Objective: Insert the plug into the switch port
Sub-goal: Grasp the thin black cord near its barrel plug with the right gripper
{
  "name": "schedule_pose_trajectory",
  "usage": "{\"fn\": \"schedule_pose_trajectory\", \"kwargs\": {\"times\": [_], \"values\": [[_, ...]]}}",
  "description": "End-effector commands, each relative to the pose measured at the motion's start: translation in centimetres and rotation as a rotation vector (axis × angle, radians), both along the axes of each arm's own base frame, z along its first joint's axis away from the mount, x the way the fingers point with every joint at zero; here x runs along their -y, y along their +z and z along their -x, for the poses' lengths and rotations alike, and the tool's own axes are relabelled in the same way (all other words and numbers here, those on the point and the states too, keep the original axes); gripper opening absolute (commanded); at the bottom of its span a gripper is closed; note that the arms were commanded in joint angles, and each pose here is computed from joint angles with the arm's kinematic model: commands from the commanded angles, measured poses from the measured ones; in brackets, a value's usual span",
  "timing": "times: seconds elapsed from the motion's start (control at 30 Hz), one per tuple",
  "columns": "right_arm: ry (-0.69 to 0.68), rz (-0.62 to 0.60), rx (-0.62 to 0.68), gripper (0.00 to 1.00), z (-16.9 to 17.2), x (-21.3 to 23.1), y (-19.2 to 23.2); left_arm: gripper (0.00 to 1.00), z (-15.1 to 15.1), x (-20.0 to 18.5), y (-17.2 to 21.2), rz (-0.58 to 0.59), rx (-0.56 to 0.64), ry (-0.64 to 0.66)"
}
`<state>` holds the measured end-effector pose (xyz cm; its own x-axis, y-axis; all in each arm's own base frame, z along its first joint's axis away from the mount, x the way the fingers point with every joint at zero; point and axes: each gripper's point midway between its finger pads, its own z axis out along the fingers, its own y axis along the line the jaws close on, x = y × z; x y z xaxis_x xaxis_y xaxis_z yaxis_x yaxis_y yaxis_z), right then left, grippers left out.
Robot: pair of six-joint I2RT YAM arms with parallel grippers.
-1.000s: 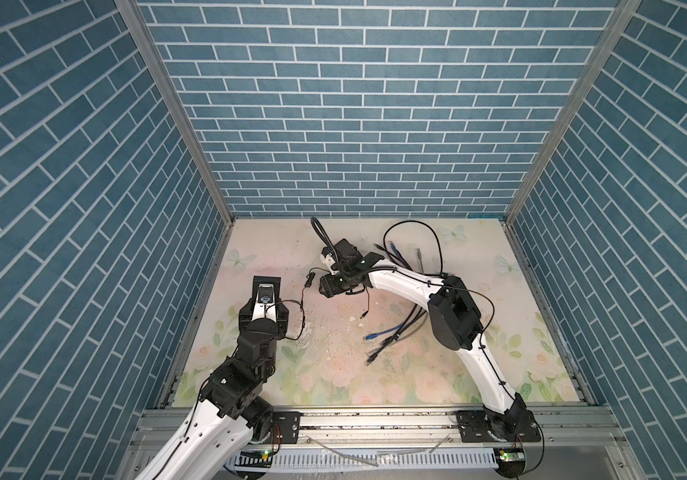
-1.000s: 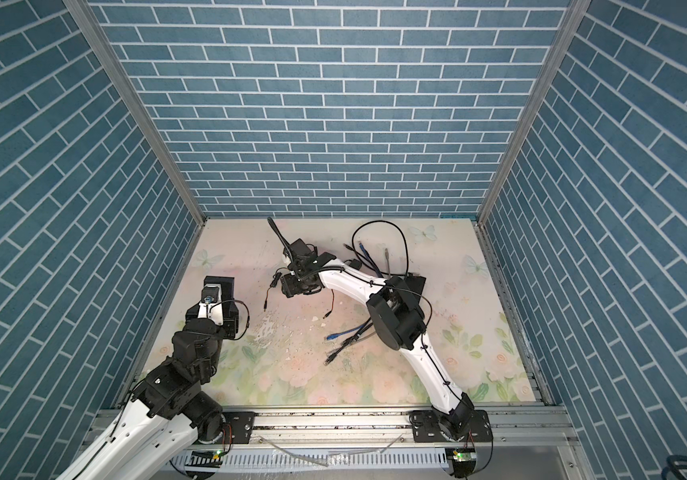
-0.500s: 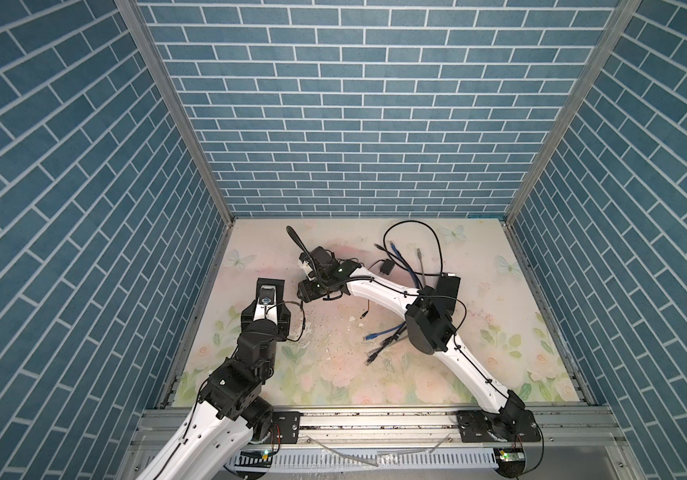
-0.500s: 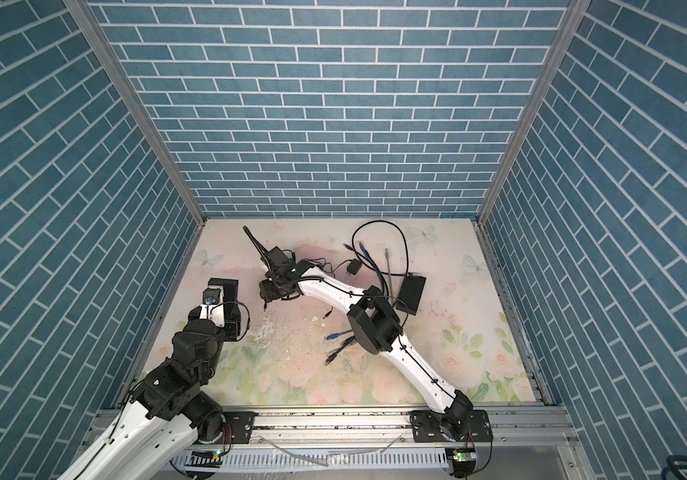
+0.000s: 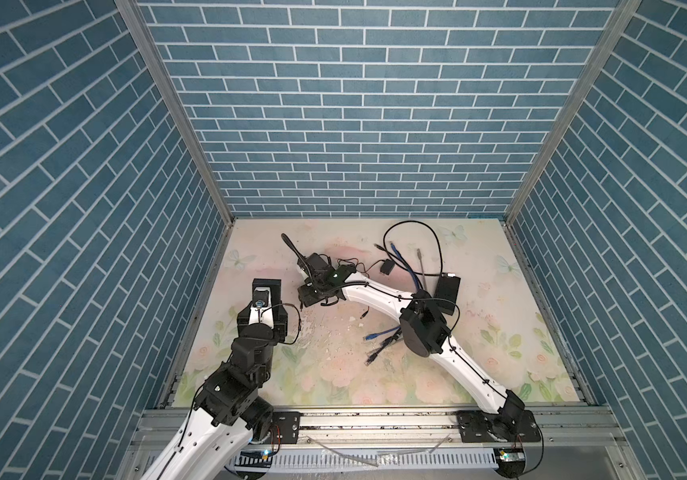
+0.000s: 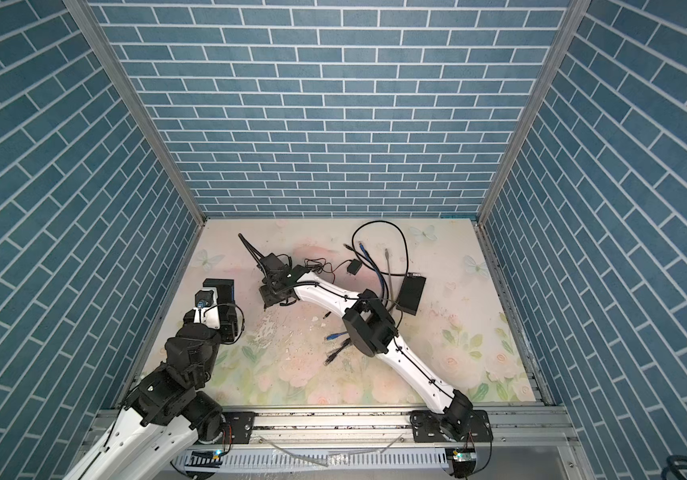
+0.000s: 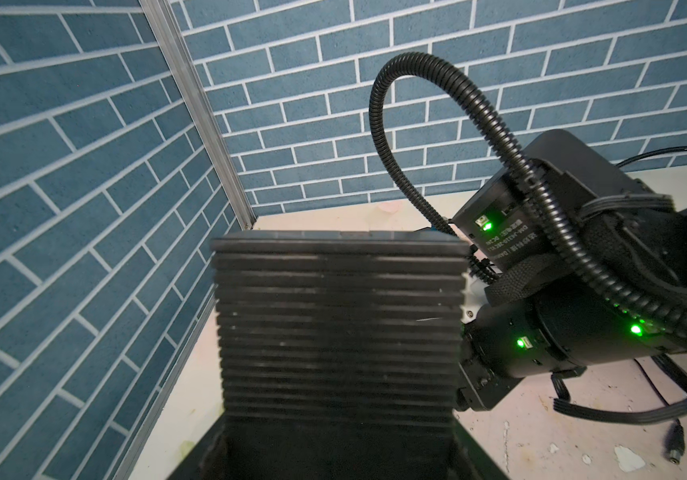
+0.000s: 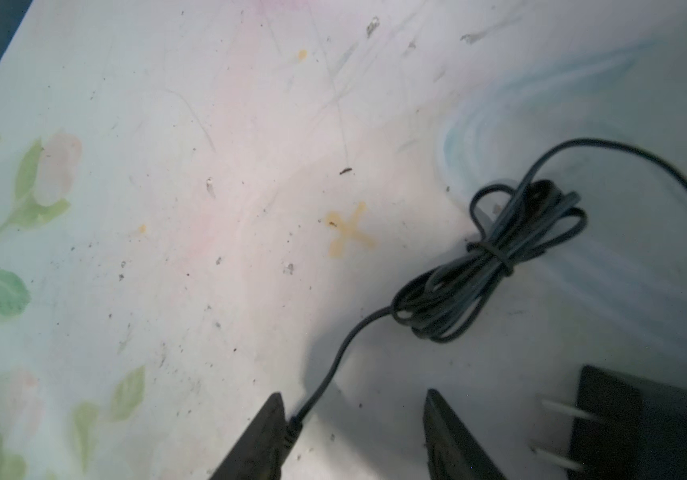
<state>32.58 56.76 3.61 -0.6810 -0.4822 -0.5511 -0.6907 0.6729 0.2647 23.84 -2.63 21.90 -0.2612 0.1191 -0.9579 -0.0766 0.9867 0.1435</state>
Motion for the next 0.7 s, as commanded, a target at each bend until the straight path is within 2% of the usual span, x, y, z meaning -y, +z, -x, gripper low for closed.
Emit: {"fn": "schedule_pose_trajectory", "kwargs": {"times": [0.0,0.23,0.43,0.67], "values": [[0.028,0.103,0.03,0.54,0.7,0.6,-2.8,0.5,0.0,-0.2,0.1,0.009,0.011,0.013],[0.072,0.22,0.095,0.54,1.6,1.4,-4.6,0.5,0.0,-0.2,0.1,0.008,0.015,0.013],[0.068,0.32,0.105,0.4,1.6,3.6,-5.6,0.5,-0.1,-0.2,0.2,0.005,0.018,0.013],[0.058,0.323,0.023,0.26,1.8,5.9,-4.3,0.5,-0.1,-0.1,0.3,0.003,0.018,0.007]]}}
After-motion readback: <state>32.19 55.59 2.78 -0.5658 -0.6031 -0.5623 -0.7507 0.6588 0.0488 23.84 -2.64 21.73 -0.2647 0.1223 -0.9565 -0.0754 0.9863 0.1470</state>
